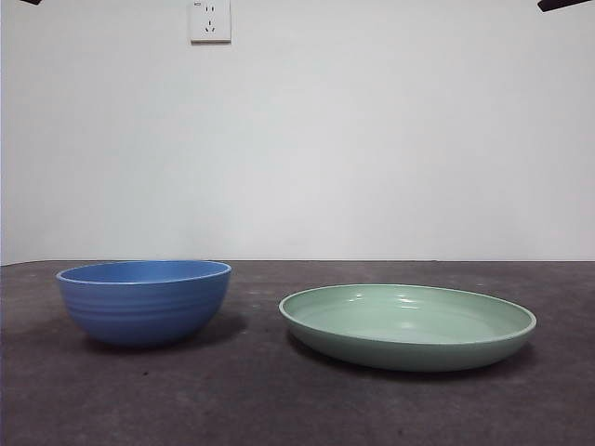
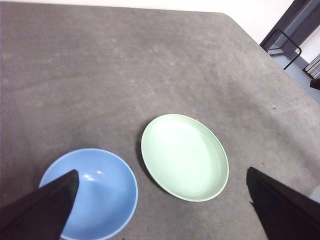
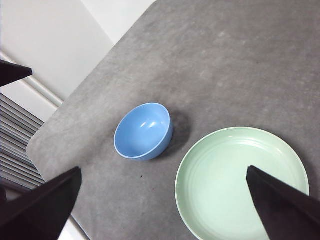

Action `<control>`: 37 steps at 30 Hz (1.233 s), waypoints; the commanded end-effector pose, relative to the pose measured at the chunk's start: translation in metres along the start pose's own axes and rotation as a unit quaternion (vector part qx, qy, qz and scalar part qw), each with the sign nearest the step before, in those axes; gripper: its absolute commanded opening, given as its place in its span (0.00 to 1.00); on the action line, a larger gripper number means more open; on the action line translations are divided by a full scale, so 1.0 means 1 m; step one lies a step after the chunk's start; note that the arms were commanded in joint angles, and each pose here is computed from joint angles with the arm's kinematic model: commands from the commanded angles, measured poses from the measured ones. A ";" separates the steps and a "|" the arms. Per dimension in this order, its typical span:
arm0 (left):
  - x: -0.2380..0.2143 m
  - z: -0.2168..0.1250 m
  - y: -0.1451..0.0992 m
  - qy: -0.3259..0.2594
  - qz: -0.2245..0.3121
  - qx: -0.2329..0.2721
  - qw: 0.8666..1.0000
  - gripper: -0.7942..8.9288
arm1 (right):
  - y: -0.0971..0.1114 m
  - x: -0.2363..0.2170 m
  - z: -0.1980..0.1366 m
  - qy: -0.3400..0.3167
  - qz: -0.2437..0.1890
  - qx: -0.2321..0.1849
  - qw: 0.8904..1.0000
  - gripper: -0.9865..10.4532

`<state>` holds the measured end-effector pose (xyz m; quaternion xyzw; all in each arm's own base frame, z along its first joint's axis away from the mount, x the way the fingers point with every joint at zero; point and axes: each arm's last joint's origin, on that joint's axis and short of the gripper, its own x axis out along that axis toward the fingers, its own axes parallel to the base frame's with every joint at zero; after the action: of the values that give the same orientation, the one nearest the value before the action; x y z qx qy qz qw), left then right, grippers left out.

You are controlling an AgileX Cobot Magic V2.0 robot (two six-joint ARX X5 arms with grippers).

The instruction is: Pick up the blue bowl, put it on the green plate, put it on desk

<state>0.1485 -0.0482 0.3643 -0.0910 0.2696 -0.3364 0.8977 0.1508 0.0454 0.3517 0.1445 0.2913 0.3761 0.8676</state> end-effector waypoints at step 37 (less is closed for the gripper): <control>0.180 -0.058 0.135 0.303 0.155 -0.159 0.927 0.69 | 0.002 -0.002 -0.001 0.018 -0.002 0.007 1.000 0.62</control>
<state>0.2986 -0.0615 0.1935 -0.0915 0.5942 -0.1508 0.7847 0.1476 0.0449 0.3467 0.1514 0.3216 0.3696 0.8585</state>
